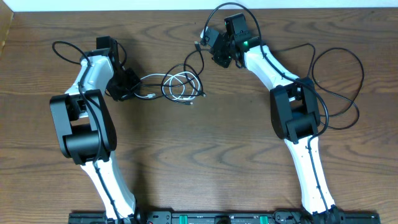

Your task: Untangle cables

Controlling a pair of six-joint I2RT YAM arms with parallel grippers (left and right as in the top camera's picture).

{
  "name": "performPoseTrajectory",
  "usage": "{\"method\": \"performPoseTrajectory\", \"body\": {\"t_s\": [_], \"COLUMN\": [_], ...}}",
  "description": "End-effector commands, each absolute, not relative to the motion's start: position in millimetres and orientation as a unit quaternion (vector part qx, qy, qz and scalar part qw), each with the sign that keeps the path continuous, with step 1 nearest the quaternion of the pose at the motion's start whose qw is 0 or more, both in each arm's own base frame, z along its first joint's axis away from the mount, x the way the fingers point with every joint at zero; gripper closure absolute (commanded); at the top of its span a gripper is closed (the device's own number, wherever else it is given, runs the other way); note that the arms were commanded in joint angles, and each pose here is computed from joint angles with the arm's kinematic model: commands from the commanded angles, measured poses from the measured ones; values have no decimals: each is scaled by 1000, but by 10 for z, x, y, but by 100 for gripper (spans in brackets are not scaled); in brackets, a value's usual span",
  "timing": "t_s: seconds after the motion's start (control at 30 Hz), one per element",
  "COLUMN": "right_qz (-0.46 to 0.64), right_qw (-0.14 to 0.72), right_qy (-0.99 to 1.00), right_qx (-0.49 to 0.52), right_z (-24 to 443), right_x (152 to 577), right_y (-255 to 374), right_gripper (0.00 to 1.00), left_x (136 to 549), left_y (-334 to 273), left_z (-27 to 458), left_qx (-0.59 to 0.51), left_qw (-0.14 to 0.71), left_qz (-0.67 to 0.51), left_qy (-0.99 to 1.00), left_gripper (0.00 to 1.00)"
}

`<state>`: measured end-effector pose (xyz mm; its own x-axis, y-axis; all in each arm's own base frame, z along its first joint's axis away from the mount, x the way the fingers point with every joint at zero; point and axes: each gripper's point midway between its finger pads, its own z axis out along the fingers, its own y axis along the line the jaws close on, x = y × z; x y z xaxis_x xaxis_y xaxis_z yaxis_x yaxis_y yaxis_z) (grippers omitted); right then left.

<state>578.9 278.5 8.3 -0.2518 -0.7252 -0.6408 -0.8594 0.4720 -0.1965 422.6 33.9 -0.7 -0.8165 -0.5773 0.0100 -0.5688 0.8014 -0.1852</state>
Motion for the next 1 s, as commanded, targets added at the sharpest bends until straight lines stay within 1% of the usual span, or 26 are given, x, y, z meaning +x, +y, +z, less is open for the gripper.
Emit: {"method": "performPoseTrajectory", "body": {"t_s": [0.0, 0.13, 0.27, 0.3, 0.33, 0.5, 0.6, 0.7, 0.8, 0.87, 0.97], "right_qz": [91, 100, 117, 124, 126, 128, 113, 64, -20, -118, -179], "right_qw": [313, 331, 359, 365, 365, 347, 332, 318, 302, 288, 258], "right_qy": [812, 827, 845, 851, 855, 865, 875, 893, 923, 936, 943], "right_qx": [-484, -443, -379, -356, -347, -339, -333, -312, -239, -161, -108], "right_z": [-172, 187, 834, 1072, 1190, 1637, 1758, 1746, 1689, 1684, 1660], "right_x": [5742, 5804, 5840, 5818, 5788, 5511, 5380, 5366, 5422, 5446, 5354], "right_y": [2647, 2599, 2508, 2458, 2425, 2290, 2171, 1949, 1551, 1057, 628], "right_gripper": [99, 99, 99, 99, 99, 99, 99, 99, 99, 99, 99], "left_x": [4078, 4079, 4078, 4078, 4078, 4079, 4079, 4079, 4080, 4079, 4078], "left_y": [418, 418, 418, 418, 418, 418, 417, 417, 418, 417, 417], "left_z": [-234, -234, -234, -234, -234, -234, -234, -234, -232, -234, -234], "left_qx": [-306, -306, -306, -306, -306, -306, -306, -306, -306, -306, -306], "left_qw": [-4, -4, -4, -4, -4, -4, -4, -4, -4, -4, -4], "left_qz": [-58, -58, -58, -58, -58, -58, -58, -58, -59, -58, -58], "left_qy": [950, 950, 950, 950, 950, 950, 950, 950, 950, 950, 950], "left_gripper": [86, 86, 86, 86, 86, 85, 86, 85, 85, 85, 85]}}
